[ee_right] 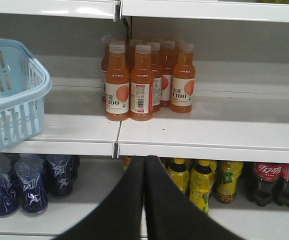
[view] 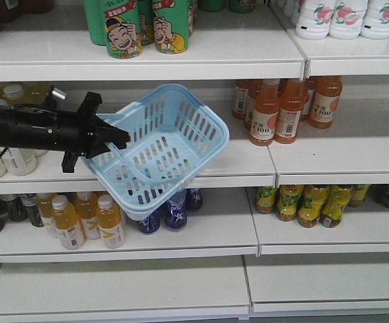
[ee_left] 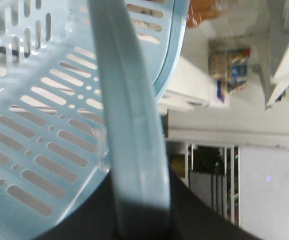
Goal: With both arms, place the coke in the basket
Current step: 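Grasp the basket handle with the left gripper and lift it off the shelf, then pull the hanging basket back toward the robot with the left gripper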
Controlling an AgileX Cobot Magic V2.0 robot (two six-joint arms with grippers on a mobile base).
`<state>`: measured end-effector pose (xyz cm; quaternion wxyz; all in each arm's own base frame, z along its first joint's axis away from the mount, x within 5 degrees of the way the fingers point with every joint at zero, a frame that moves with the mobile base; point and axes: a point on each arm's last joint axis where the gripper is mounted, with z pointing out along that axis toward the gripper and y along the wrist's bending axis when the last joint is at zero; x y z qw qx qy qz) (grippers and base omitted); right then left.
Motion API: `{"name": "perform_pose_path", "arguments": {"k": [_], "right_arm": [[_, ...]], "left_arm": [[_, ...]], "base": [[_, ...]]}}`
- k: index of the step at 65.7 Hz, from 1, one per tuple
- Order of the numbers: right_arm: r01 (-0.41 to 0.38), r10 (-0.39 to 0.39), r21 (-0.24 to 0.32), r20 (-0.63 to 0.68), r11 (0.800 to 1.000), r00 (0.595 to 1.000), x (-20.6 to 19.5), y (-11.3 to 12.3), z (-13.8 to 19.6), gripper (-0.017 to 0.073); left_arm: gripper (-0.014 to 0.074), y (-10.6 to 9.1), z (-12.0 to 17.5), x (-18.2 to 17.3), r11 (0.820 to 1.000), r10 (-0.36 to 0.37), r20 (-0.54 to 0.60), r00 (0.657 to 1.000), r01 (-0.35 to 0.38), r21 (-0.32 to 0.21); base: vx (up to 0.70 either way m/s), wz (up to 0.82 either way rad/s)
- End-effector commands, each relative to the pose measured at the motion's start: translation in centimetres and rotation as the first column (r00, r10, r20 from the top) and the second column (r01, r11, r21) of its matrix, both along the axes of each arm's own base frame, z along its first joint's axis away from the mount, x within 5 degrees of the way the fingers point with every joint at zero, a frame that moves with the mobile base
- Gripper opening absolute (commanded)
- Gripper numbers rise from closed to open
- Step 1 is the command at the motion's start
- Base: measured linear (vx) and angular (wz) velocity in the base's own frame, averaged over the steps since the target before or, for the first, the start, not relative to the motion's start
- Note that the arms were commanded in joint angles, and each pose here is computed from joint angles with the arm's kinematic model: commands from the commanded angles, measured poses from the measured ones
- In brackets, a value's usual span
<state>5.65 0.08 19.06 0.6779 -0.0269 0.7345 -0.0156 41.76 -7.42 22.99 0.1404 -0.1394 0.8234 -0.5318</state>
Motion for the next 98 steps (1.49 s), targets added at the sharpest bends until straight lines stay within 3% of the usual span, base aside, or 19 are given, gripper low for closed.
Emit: {"name": "perform_pose_path", "arguments": {"k": [1, 14, 22, 28, 41, 49, 56, 61, 69, 73, 78, 91, 98], "right_arm": [[0.000, 0.001, -0.004, 0.080, 1.000, 0.997, 0.0, 0.0, 0.5, -0.0010], [0.000, 0.001, -0.004, 0.083, 1.000, 0.997, 0.0, 0.0, 0.5, -0.0010], [0.000, 0.001, -0.004, 0.083, 1.000, 0.997, 0.0, 0.0, 0.5, -0.0010], [0.000, 0.001, -0.004, 0.083, 1.000, 0.997, 0.0, 0.0, 0.5, -0.0010], [0.000, 0.001, -0.004, 0.083, 1.000, 0.997, 0.0, 0.0, 0.5, -0.0010], [0.000, 0.001, -0.004, 0.083, 1.000, 0.997, 0.0, 0.0, 0.5, -0.0010], [0.000, 0.001, -0.004, 0.083, 1.000, 0.997, 0.0, 0.0, 0.5, -0.0010], [0.000, 0.001, -0.004, 0.083, 1.000, 0.997, 0.0, 0.0, 0.5, -0.0010], [0.000, 0.001, -0.004, 0.083, 1.000, 0.997, 0.0, 0.0, 0.5, -0.0010], [0.000, 0.001, -0.004, 0.082, 1.000, 0.997, 0.0, 0.0, 0.5, -0.0010], [0.000, 0.001, -0.004, 0.082, 1.000, 0.997, 0.0, 0.0, 0.5, -0.0010], [0.000, 0.001, -0.004, 0.083, 1.000, 0.997, 0.0, 0.0, 0.5, -0.0010], [0.000, 0.001, -0.004, 0.083, 1.000, 0.997, 0.0, 0.0, 0.5, -0.0010]], "left_arm": [[-0.0006, -1.0, 5.6, -2.0, 0.995, -0.081, 0.108, 0.991, 0.087, -0.043], [-0.0006, -2.1, 9.5, -5.4, 0.970, -0.235, 0.185, 0.954, 0.242, -0.011], [-0.0006, -3.0, 11.6, -7.7, 0.948, -0.316, 0.231, 0.920, 0.300, 0.102], [-0.0006, -3.9, 12.7, -9.2, 0.933, -0.355, 0.236, 0.905, 0.327, 0.152], [-0.0006, -7.7, 14.3, -12.8, 0.885, -0.465, 0.265, 0.845, 0.438, 0.157], [-0.0006, -9.8, 14.1, -15.1, 0.845, -0.535, 0.258, 0.805, 0.512, 0.154], [-0.0006, -10.8, 13.4, -16.8, 0.824, -0.567, 0.240, 0.788, 0.546, 0.152], [-0.0006, -11.1, 12.6, -17.7, 0.822, -0.569, 0.223, 0.791, 0.549, 0.152], [-0.0006, -10.6, 11.3, -18.6, 0.854, -0.520, 0.218, 0.826, 0.496, 0.158], [-0.0006, -10.3, 10.7, -19.1, 0.874, -0.485, 0.212, 0.848, 0.467, 0.134], [-0.0006, -10.2, 10.4, -20.0, 0.886, -0.463, 0.221, 0.859, 0.459, 0.073], [-0.0006, -9.9, 12.6, -21.2, 0.895, -0.392, 0.356, 0.848, 0.441, -0.065], [-0.0006, -9.9, 13.2, -21.7, 0.879, -0.398, 0.365, 0.842, 0.464, -0.112]], "base": [[0.00, 0.00], [0.00, 0.00], [0.00, 0.00], [0.00, 0.00], [0.00, 0.00], [0.00, 0.00], [0.00, 0.00], [0.00, 0.00], [0.00, 0.00], [0.00, 0.00], [0.00, 0.00], [0.00, 0.00], [0.00, 0.00]]}}
